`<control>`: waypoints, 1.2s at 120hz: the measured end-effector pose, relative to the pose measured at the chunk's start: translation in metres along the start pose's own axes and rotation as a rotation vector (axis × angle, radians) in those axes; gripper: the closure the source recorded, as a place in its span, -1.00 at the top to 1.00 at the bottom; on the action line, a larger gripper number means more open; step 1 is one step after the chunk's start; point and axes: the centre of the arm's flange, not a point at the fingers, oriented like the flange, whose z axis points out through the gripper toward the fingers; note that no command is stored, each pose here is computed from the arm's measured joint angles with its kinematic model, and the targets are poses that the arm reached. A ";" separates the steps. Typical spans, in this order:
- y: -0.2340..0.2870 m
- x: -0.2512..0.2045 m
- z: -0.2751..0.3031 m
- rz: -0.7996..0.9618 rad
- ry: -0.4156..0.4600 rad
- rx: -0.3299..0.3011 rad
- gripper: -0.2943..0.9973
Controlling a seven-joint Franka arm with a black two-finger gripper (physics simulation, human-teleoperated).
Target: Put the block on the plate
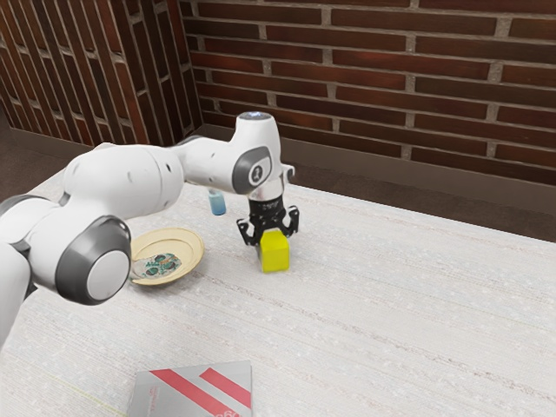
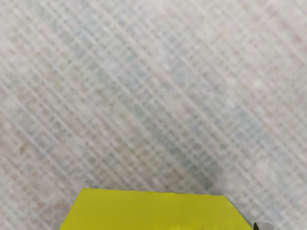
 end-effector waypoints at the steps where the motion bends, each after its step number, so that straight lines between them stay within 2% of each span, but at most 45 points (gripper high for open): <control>1: 0.000 0.000 0.000 -0.001 0.000 0.000 -0.01; 27: -0.017 0.011 -0.040 -0.042 0.018 -0.012 -0.10; 37: -0.064 0.021 -0.057 -0.104 -0.011 0.007 -0.08; 45: -0.127 0.031 -0.061 -0.185 -0.047 0.023 -0.06; 56: -0.198 0.061 -0.064 -0.299 -0.068 0.009 -0.05; 71: -0.232 0.105 -0.041 -0.383 -0.077 -0.022 -0.03; 82: -0.242 0.116 -0.024 -0.410 -0.081 -0.026 -0.02; 93: -0.244 0.120 -0.020 -0.419 -0.077 -0.033 0.22; 109: -0.244 0.122 -0.028 -0.419 -0.059 -0.051 0.31; 131: -0.240 0.117 -0.064 -0.399 -0.024 -0.081 0.43; 144: -0.222 0.085 -0.108 -0.336 -0.008 -0.098 0.47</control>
